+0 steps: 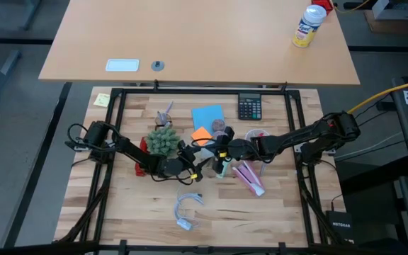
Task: Screw lightbulb
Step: Insert the white lightbulb into the lamp socket
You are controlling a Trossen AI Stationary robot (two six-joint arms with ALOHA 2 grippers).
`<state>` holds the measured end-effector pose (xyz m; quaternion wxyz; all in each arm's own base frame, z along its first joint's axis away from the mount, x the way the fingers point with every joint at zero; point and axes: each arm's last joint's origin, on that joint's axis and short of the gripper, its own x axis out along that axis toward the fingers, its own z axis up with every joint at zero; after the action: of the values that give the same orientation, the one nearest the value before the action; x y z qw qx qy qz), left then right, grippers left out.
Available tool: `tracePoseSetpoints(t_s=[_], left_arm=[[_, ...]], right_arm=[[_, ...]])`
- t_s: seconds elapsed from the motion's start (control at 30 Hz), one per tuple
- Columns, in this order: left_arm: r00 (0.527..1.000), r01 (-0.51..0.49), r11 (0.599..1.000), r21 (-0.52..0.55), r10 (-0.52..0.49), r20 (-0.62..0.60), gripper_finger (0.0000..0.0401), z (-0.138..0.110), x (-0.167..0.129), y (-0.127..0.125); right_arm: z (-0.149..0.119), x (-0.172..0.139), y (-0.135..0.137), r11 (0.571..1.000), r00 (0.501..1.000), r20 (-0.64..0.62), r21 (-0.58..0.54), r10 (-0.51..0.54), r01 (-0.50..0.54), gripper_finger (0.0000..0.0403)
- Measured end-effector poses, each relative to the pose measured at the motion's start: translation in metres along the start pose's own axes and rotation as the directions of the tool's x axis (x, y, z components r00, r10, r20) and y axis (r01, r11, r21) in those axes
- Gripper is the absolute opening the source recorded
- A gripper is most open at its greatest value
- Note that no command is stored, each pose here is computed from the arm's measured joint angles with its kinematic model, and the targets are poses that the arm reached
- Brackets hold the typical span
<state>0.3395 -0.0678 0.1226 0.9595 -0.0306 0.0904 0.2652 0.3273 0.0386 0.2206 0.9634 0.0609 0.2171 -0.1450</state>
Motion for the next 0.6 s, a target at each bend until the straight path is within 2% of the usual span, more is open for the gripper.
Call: tracePoseSetpoints(t_s=[0.33, 0.6], left_arm=[[1.000, 0.002, 1.000, -0.004, -0.002, 0.004, 0.0205, 0.0006, 0.0001, -0.0001], [1.000, 0.001, 1.000, -0.007, -0.001, 0.007, 0.0190, 0.0010, 0.0004, 0.0002]], right_arm=[[0.0008, -0.0032, -0.0013, 1.000, 1.000, -0.010, 0.003, -0.009, 0.009, 0.0017], [0.0012, -0.0067, -0.0032, 1.000, 0.999, -0.023, 0.014, -0.028, 0.028, 0.0017]])
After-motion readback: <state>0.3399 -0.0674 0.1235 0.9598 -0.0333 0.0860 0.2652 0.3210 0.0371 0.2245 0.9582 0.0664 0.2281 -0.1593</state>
